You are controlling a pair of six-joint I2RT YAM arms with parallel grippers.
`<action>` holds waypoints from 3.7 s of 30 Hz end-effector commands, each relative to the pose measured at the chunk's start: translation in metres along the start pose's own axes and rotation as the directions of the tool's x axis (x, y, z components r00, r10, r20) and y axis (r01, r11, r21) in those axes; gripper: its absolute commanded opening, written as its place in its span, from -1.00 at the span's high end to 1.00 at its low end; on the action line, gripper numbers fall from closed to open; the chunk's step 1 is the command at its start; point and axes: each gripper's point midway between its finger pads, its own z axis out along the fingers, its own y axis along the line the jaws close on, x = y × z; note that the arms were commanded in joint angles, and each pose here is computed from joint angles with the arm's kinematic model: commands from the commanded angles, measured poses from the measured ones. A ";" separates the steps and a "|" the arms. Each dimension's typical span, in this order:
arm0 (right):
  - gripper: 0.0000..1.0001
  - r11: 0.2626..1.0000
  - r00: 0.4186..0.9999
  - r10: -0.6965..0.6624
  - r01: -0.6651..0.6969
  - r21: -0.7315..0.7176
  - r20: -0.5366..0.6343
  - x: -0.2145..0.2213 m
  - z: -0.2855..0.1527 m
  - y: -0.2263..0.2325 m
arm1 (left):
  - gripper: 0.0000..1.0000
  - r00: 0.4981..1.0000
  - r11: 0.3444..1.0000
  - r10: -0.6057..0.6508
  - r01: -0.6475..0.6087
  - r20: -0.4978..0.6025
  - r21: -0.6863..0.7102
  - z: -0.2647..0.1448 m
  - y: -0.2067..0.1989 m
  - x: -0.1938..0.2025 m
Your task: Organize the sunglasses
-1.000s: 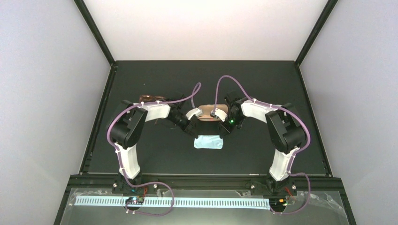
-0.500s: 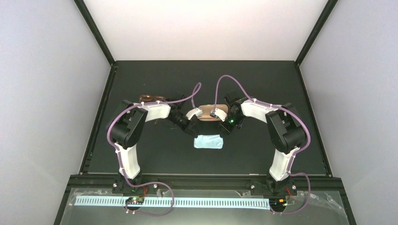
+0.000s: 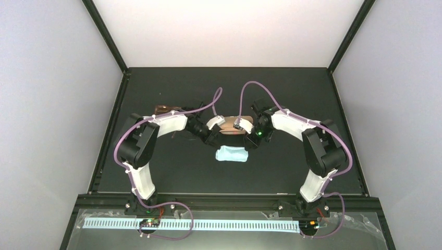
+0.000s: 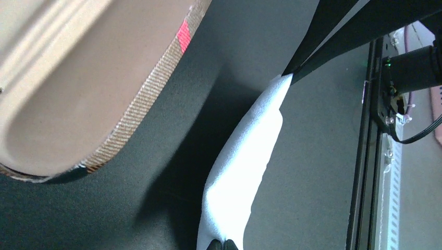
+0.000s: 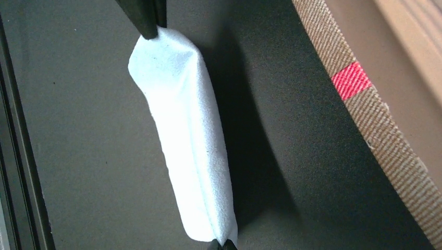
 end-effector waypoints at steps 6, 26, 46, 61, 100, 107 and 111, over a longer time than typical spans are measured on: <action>0.98 0.998 0.998 -0.053 0.052 0.047 0.029 -0.012 -0.021 0.005 | 0.97 0.993 0.994 0.095 -0.099 0.064 0.054 -0.020 -0.020 -0.026; 0.98 0.971 1.000 -0.018 0.012 0.241 0.025 -0.039 -0.064 -0.041 | 0.97 0.984 0.993 0.110 -0.115 0.138 0.033 -0.035 -0.014 -0.083; 0.98 0.963 1.000 0.024 -0.027 0.268 0.014 -0.064 -0.060 -0.084 | 0.97 0.990 0.995 0.069 -0.059 0.125 -0.085 -0.031 0.038 -0.106; 0.98 0.948 0.997 0.070 -0.056 0.314 -0.035 -0.061 -0.050 -0.108 | 0.97 0.993 0.996 0.021 -0.011 0.118 -0.085 -0.024 0.054 -0.098; 0.98 0.965 0.993 0.079 -0.054 0.257 -0.086 -0.038 -0.020 -0.109 | 0.97 0.997 0.997 -0.018 0.023 0.071 -0.068 0.002 0.060 -0.071; 0.98 0.965 0.993 0.081 -0.055 0.258 -0.092 -0.035 -0.018 -0.109 | 0.97 0.998 0.998 -0.013 0.017 0.065 -0.068 0.003 0.059 -0.070; 0.98 0.963 0.992 0.078 -0.051 0.264 -0.095 -0.034 -0.019 -0.110 | 0.94 0.998 0.997 -0.011 0.016 0.063 -0.077 0.004 0.061 -0.071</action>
